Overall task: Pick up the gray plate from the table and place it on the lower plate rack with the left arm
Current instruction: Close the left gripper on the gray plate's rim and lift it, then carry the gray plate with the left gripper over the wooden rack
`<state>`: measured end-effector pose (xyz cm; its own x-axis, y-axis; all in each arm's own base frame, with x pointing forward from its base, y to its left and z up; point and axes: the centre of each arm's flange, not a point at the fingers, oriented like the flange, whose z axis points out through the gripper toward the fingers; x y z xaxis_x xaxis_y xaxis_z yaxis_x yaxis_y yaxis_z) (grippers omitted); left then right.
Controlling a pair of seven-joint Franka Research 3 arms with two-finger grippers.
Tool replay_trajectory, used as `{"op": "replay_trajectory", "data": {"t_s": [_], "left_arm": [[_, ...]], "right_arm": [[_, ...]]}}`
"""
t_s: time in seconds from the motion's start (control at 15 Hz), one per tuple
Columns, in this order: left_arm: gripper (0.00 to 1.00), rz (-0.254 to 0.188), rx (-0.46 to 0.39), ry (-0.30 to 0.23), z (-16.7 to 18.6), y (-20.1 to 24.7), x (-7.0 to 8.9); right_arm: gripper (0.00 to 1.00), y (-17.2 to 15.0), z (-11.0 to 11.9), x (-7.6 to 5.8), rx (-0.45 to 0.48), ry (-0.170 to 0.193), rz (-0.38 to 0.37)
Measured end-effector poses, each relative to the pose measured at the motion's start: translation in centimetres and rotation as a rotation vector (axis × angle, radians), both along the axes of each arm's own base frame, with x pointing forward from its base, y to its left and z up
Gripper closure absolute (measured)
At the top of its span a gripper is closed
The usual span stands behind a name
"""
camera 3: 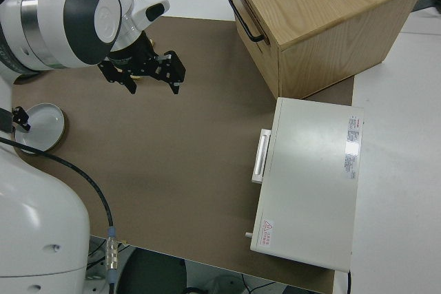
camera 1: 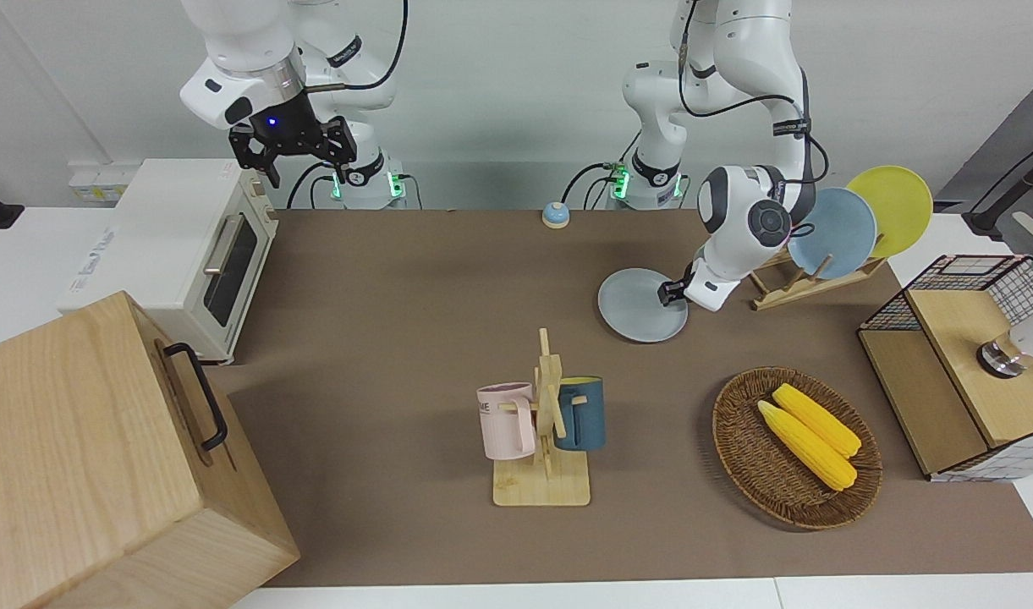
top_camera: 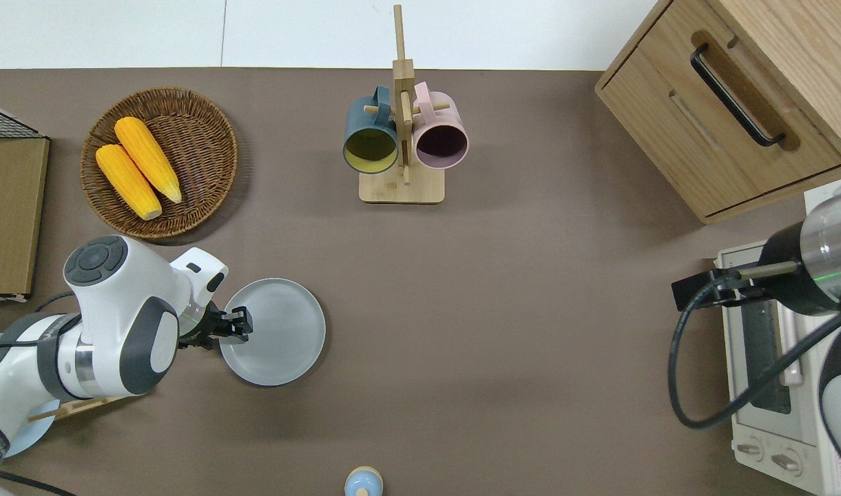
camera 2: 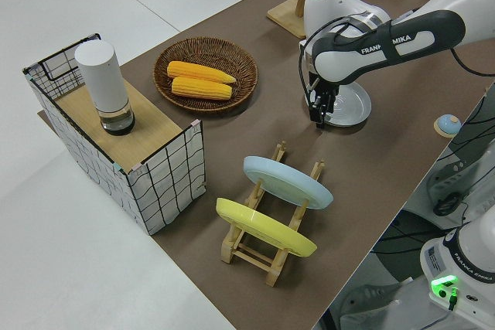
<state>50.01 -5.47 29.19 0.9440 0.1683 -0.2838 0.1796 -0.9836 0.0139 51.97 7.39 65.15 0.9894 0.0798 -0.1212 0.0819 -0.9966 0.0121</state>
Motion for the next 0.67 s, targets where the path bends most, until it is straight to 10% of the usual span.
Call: {"op": "replay_trajectory", "data": {"t_s": [0.4, 0.67], "left_arm": [[0.92, 0.018, -0.012, -0.003, 0.5, 0.1, 0.1], [0.92, 0.034, -0.028, -0.004, 1.9, 0.3, 1.0]], "right_arm": [[0.01, 0.0, 0.0, 0.0, 0.000, 0.000, 0.000], [0.01, 0.0, 0.0, 0.0, 0.000, 0.000, 0.000]]}}
